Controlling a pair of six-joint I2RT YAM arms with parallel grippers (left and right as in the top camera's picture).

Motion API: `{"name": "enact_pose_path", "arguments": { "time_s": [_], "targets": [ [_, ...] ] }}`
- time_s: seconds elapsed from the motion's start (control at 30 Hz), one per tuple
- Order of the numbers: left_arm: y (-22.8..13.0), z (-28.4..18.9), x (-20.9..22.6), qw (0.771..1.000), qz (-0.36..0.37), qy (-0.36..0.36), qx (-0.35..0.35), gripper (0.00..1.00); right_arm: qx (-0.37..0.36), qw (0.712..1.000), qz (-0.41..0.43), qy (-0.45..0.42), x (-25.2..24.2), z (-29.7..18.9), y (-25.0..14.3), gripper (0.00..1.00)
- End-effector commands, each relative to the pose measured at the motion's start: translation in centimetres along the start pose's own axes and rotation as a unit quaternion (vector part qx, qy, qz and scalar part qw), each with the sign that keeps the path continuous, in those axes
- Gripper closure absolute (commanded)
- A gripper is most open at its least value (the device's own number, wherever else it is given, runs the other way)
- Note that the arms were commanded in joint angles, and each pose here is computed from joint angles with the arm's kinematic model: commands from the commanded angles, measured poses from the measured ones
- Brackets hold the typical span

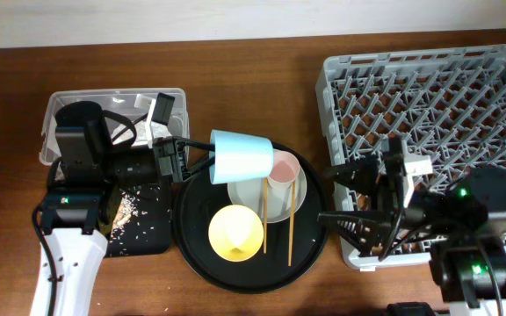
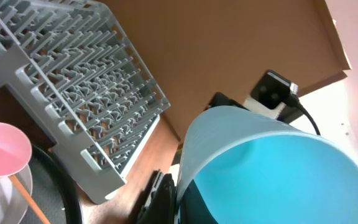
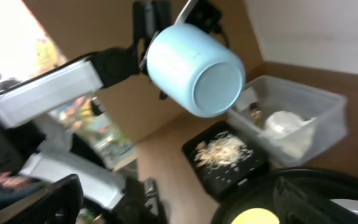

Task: Sort waste into correct bins and load items into the dishwasher rack
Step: 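Hand the blue cup from the left gripper to the right gripper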

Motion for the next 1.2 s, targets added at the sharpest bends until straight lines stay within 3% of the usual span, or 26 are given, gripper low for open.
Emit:
{"name": "enact_pose_path", "arguments": {
  "time_s": [0.0,0.43,0.7,0.97,1.17],
  "targets": [
    [-0.3,0.4,-1.0,1.000,0.012,-0.018,0.015,1.00,0.015,0.999,-0.002,0.048,0.9,0.0,0.1,0.01],
    [-2.4,6.3,-3.4,0.996,0.063,-0.024,0.052,1.00,0.014,0.999,0.002,0.040,0.4,0.1,0.1,0.01],
    [-3.3,7.1,-4.0,0.995,0.061,-0.035,0.070,1.00,0.012,0.993,-0.084,0.081,2.0,1.3,1.1,0.01],
    [-3.9,6.9,-4.8,0.992,0.061,-0.063,0.092,1.00,0.028,0.994,-0.045,0.091,-0.8,3.2,0.2,0.01],
    [-3.9,6.9,-4.8,0.992,0.061,-0.062,0.092,1.00,0.028,0.986,-0.095,0.133,0.6,4.5,0.5,0.10]
  ]
}}
Point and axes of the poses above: each gripper's point midway between its finger pads, its own z axis out along the fingers, its own x axis along the line the jaws close on, y = z × x, the point moved 3 cm from there along -z, back along the fingers, and after that the axes turned 3 degrees about -z, right-handed, at the moved point
